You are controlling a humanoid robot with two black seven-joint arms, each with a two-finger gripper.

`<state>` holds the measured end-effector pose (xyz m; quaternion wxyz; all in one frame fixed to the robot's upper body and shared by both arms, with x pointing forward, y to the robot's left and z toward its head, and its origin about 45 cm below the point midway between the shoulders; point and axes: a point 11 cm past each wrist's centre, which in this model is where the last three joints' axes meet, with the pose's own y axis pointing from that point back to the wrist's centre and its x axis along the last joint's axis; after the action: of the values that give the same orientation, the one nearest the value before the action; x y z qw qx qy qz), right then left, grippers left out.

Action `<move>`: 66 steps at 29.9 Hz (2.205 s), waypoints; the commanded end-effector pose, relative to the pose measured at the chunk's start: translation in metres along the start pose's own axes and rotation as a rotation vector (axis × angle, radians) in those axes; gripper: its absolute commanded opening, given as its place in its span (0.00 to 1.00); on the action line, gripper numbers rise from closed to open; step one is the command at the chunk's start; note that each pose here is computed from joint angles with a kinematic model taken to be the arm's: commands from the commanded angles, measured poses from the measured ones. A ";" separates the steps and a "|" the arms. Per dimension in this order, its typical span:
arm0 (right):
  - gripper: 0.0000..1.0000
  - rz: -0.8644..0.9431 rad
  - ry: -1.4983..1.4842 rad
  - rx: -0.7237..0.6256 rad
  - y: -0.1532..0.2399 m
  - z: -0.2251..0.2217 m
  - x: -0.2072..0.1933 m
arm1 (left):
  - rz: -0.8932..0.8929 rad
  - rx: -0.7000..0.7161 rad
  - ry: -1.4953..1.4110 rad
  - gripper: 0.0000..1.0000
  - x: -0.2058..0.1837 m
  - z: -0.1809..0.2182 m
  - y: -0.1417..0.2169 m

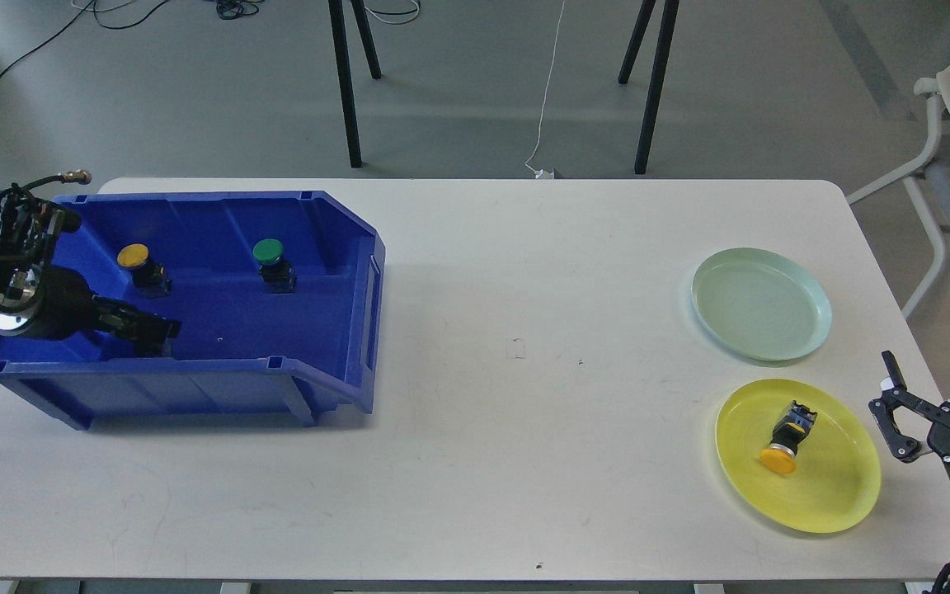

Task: Pass button and place on color plate
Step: 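Reach the left gripper into the bin and grasp a green button, then lift the green button and extend it toward the right gripper, then grasp the green button with the right gripper and release left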

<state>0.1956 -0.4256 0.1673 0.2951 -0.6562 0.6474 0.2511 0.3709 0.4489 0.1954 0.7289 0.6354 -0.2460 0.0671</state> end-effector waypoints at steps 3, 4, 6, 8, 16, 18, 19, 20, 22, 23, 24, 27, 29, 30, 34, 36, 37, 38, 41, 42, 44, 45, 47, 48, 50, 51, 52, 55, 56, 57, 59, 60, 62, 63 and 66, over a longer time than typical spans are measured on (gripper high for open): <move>0.98 0.006 0.001 0.000 0.001 0.000 0.001 | -0.008 0.004 -0.003 0.58 -0.003 -0.001 -0.001; 0.98 0.007 0.001 0.000 0.002 0.000 0.002 | -0.009 0.003 -0.002 0.56 -0.003 -0.001 -0.001; 0.98 0.005 0.000 0.000 0.002 0.000 0.001 | -0.013 0.002 0.001 0.54 -0.005 -0.001 -0.002; 0.98 0.008 0.001 -0.001 0.002 0.000 0.002 | -0.014 0.002 -0.001 0.40 -0.005 -0.001 -0.002; 0.98 0.010 -0.003 0.002 0.002 -0.001 0.002 | 0.003 -0.010 0.008 0.05 -0.004 0.001 0.000; 0.98 0.011 -0.004 0.003 0.002 -0.001 0.002 | 0.036 -0.037 0.017 0.05 0.007 0.008 0.005; 0.98 0.011 -0.005 0.003 0.002 -0.001 0.002 | 0.091 -0.072 0.032 0.05 0.022 0.015 0.013; 0.98 0.011 -0.005 0.003 0.002 -0.001 0.002 | 0.148 -0.104 0.055 0.05 0.035 0.019 0.024; 0.98 0.010 -0.004 0.007 0.002 -0.002 0.002 | 0.279 -0.201 0.126 0.05 0.062 0.032 0.050; 0.98 0.011 -0.004 0.006 0.002 -0.002 0.002 | 0.340 -0.283 0.168 0.06 0.074 0.047 0.059; 0.98 0.011 -0.005 0.003 0.002 -0.001 0.002 | 0.387 -0.382 0.216 0.06 0.085 0.065 0.064; 0.98 0.010 -0.007 0.002 0.002 0.000 0.002 | 0.407 -0.678 0.417 0.06 0.087 0.118 0.058; 0.98 0.008 -0.007 0.000 0.002 0.000 0.001 | 0.353 -0.903 0.535 0.07 0.086 0.173 0.045; 0.98 0.004 -0.006 -0.001 0.002 0.001 0.000 | 0.307 -0.987 0.568 0.07 0.080 0.200 0.036; 0.98 -0.045 0.075 -0.051 0.001 0.007 -0.006 | 0.180 -1.217 0.674 0.08 0.043 0.306 -0.013; 0.98 -0.105 0.153 -0.096 -0.001 0.015 -0.015 | 0.196 -1.260 0.726 0.08 0.042 0.308 -0.011; 0.98 -0.134 0.185 -0.115 -0.002 0.018 -0.020 | 0.197 -1.274 0.745 0.08 0.040 0.308 -0.011; 0.98 -0.178 0.214 -0.138 -0.004 0.025 -0.029 | 0.195 -1.275 0.761 0.08 0.036 0.305 -0.012; 0.98 -0.333 0.246 -0.192 -0.023 0.049 -0.064 | 0.185 -1.260 0.775 0.09 0.027 0.301 -0.016; 0.98 -0.365 0.240 -0.198 -0.031 0.056 -0.073 | 0.186 -1.258 0.772 0.09 0.027 0.301 -0.016; 0.98 -0.428 0.215 -0.215 -0.049 0.080 -0.098 | 0.186 -1.257 0.770 0.09 0.027 0.301 -0.016; 0.98 -0.454 0.203 -0.223 -0.056 0.092 -0.111 | 0.186 -1.259 0.770 0.09 0.027 0.302 -0.016; 0.98 -0.511 0.180 -0.246 -0.069 0.118 -0.139 | 0.189 -1.259 0.771 0.09 0.027 0.302 -0.016; 0.98 -0.542 0.177 -0.270 -0.074 0.131 -0.155 | 0.189 -1.259 0.771 0.09 0.027 0.302 -0.016; 0.98 -0.594 0.183 -0.326 -0.081 0.155 -0.180 | 0.190 -1.258 0.771 0.09 0.027 0.302 -0.016; 0.98 -0.617 0.195 -0.362 -0.082 0.167 -0.191 | 0.192 -1.259 0.771 0.09 0.028 0.301 -0.016; 0.98 -0.635 0.217 -0.399 -0.083 0.178 -0.199 | 0.190 -1.258 0.771 0.09 0.027 0.302 -0.016; 0.98 -0.637 0.258 -0.454 -0.086 0.197 -0.205 | 0.195 -1.259 0.771 0.09 0.028 0.301 -0.016; 0.98 -0.641 0.256 -0.461 -0.085 0.201 -0.207 | 0.195 -1.259 0.771 0.09 0.028 0.301 -0.016; 0.98 -0.645 0.246 -0.463 -0.084 0.204 -0.211 | 0.194 -1.258 0.773 0.09 0.028 0.301 -0.016; 0.98 -0.652 0.222 -0.460 -0.083 0.208 -0.218 | 0.195 -1.259 0.773 0.09 0.028 0.301 -0.016; 0.98 -0.655 0.207 -0.460 -0.082 0.211 -0.222 | 0.195 -1.259 0.773 0.09 0.028 0.301 -0.016; 0.98 -0.655 0.178 -0.457 -0.081 0.214 -0.228 | 0.197 -1.260 0.773 0.09 0.029 0.301 -0.016; 0.98 -0.657 0.165 -0.456 -0.080 0.216 -0.230 | 0.197 -1.260 0.774 0.09 0.029 0.301 -0.016; 0.98 -0.655 0.149 -0.453 -0.079 0.216 -0.233 | 0.199 -1.260 0.773 0.09 0.029 0.301 -0.015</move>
<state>0.2789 -0.1119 0.1853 0.1525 -0.8947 0.3532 0.2267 0.3200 0.1512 0.2157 0.9802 0.0035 -0.0199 0.1971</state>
